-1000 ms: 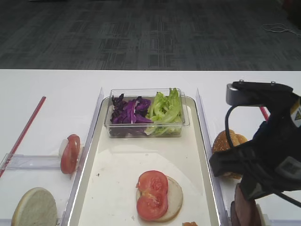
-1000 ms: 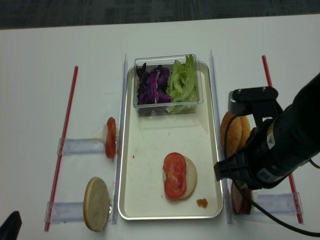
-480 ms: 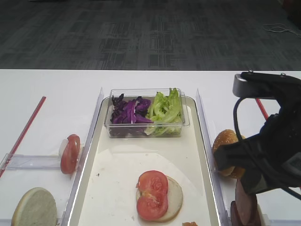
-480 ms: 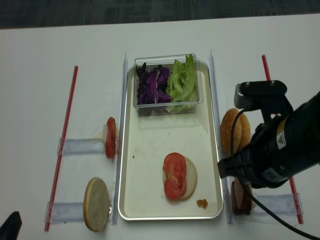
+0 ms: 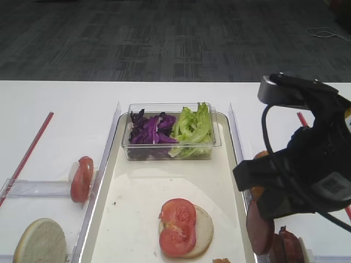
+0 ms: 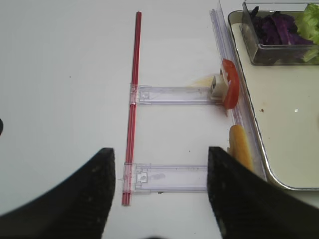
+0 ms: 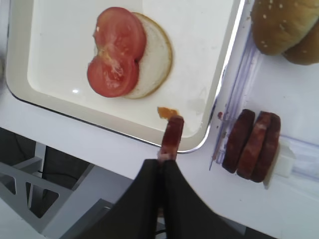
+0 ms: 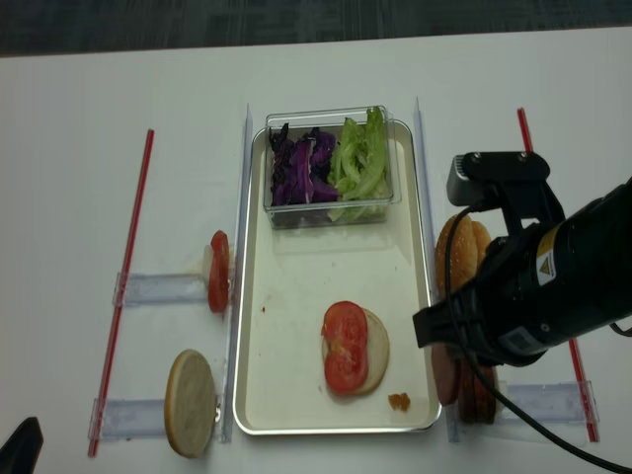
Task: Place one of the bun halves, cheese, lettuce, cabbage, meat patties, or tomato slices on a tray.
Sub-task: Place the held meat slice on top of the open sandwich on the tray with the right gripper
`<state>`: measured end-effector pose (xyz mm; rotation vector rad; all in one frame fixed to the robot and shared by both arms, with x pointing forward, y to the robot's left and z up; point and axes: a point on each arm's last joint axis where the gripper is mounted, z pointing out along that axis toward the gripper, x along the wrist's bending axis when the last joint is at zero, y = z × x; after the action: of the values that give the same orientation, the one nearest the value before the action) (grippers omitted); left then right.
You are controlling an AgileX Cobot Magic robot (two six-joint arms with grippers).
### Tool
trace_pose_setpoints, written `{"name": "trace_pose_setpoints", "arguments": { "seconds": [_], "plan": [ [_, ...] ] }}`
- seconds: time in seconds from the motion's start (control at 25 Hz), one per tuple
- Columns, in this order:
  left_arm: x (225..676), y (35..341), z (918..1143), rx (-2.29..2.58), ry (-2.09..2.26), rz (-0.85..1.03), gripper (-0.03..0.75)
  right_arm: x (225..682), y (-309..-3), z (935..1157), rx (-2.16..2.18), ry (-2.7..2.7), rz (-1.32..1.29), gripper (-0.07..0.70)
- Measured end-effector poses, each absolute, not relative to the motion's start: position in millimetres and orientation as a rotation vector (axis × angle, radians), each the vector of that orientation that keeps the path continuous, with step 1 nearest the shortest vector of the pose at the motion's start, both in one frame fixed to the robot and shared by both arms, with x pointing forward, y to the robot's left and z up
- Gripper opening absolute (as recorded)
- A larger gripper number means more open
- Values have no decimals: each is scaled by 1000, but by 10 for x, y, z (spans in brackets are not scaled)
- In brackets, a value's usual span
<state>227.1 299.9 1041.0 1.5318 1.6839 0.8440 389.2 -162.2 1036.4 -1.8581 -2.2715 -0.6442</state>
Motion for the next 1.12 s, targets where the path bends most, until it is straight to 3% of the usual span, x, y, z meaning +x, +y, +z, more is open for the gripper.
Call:
{"name": "trace_pose_setpoints", "arguments": {
  "seconds": [0.6, 1.12],
  "plan": [
    [2271, 2999, 10410, 1532, 1684, 844, 420, 4066, -1430, 10136, -1763, -2228, -633, 30],
    [2271, 2999, 10410, 1531, 1684, 844, 420, 4413, -1496, 10074, -1656, -2028, -852, 30]
  ]
}}
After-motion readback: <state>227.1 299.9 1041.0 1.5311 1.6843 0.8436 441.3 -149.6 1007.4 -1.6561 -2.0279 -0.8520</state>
